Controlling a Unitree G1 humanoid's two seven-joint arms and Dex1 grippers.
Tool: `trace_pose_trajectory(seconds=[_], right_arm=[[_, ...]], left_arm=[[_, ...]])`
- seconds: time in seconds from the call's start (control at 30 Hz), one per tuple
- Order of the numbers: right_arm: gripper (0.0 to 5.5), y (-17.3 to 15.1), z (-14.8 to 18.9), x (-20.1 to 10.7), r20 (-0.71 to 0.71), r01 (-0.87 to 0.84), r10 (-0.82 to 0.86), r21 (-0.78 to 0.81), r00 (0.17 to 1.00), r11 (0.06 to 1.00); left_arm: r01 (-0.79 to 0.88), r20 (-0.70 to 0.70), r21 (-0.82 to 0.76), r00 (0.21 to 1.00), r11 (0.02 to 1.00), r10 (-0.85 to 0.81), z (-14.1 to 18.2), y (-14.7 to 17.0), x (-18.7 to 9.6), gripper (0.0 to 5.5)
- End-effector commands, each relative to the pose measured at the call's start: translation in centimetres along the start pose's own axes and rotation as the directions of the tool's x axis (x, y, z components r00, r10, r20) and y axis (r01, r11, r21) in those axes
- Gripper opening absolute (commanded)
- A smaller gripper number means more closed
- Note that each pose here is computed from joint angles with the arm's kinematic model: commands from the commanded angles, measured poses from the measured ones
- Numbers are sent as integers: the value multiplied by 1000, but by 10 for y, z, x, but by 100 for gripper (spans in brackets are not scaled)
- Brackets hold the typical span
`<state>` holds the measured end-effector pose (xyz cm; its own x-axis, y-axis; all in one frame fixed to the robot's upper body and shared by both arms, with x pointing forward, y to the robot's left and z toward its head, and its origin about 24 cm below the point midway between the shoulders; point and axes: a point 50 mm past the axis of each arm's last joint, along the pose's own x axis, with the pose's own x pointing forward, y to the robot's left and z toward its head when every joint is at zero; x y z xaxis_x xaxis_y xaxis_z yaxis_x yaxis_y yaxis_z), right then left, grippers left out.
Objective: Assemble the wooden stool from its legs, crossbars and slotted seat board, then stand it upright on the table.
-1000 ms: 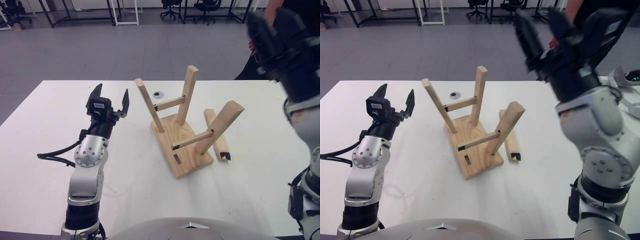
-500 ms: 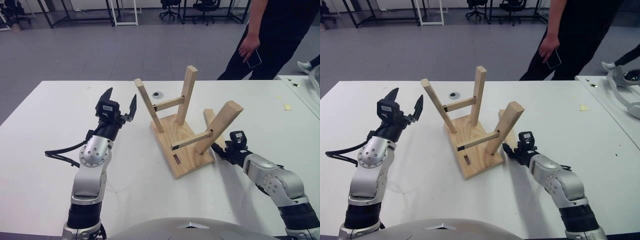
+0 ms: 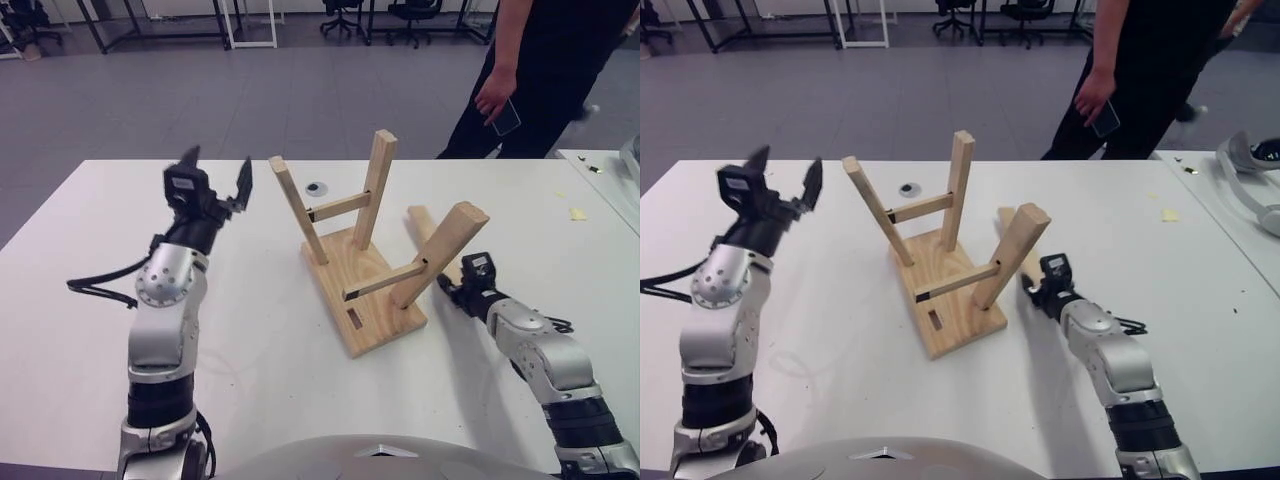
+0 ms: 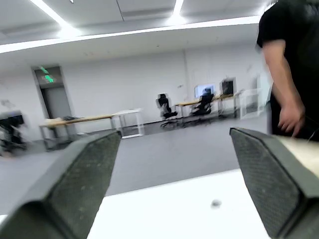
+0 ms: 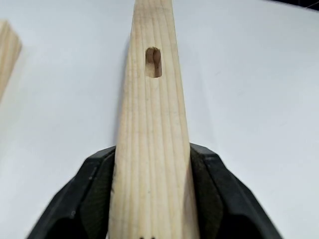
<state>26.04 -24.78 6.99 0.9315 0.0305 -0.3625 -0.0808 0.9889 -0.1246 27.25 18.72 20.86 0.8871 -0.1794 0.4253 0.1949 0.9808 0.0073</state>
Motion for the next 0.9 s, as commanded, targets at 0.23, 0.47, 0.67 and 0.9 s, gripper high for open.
trace_pose_trajectory(seconds=[0.23, 0.47, 0.67, 0.9], right_arm=[[209, 45, 226, -46, 723, -15, 435, -507, 536, 862], [209, 86, 226, -61, 695, -135, 608, -610, 384, 781], [209, 80, 210, -53, 627, -170, 642, -644, 440, 746], [209, 77, 202, -49, 584, -214, 668, -657, 461, 723]], left_arm=[[585, 362, -700, 785, 410, -503, 87, -76, 102, 402], [575, 376, -755, 773, 315, -511, 90, -80, 104, 402], [576, 404, -747, 789, 331, -463, 94, -69, 103, 324], [589, 419, -732, 785, 343, -456, 94, -60, 94, 215]])
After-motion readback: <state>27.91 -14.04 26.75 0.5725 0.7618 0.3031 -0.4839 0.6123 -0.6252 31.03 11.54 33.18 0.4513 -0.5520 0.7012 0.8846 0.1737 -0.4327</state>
